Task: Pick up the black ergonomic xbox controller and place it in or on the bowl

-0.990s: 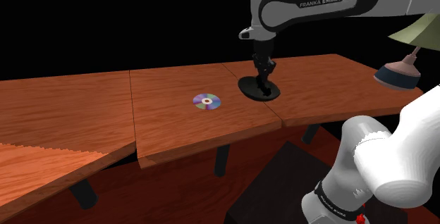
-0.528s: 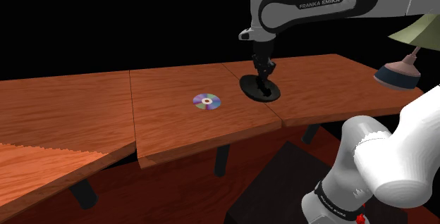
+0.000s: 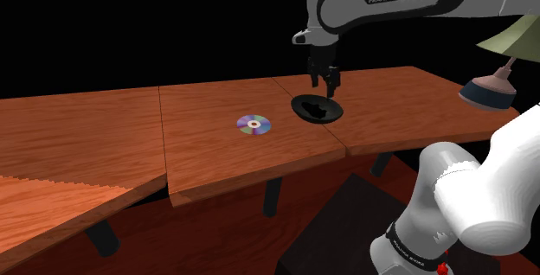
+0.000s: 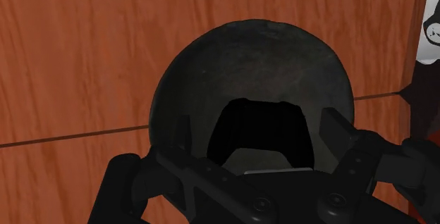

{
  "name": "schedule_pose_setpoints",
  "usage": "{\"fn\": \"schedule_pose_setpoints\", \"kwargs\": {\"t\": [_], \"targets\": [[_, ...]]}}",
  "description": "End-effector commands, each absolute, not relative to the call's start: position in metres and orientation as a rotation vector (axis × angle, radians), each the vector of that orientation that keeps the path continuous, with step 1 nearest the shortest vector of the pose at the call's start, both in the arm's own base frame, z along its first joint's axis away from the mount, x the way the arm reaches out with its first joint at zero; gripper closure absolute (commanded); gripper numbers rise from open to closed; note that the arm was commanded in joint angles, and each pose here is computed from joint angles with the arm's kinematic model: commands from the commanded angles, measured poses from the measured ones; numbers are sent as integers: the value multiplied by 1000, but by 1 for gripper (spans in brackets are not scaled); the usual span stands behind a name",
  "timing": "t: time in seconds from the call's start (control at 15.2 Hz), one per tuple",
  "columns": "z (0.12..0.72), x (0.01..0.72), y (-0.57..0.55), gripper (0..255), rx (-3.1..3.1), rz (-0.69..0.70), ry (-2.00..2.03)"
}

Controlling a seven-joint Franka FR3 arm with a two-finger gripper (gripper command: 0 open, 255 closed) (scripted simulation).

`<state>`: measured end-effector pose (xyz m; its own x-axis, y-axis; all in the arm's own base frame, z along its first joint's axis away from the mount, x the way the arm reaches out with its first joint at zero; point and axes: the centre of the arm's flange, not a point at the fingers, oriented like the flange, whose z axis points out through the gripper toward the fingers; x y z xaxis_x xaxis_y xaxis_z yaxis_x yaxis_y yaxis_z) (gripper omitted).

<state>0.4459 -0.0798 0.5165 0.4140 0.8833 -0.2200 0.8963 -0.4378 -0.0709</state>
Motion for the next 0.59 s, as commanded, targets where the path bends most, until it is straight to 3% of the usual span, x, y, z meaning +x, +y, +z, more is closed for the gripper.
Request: {"fn": "schedule_pose_setpoints", "kwargs": {"t": [0.0, 0.53], "targets": [[540, 450, -78, 0, 2593, -348, 1633], [550, 452, -76, 0, 2593, -348, 1633]]}}
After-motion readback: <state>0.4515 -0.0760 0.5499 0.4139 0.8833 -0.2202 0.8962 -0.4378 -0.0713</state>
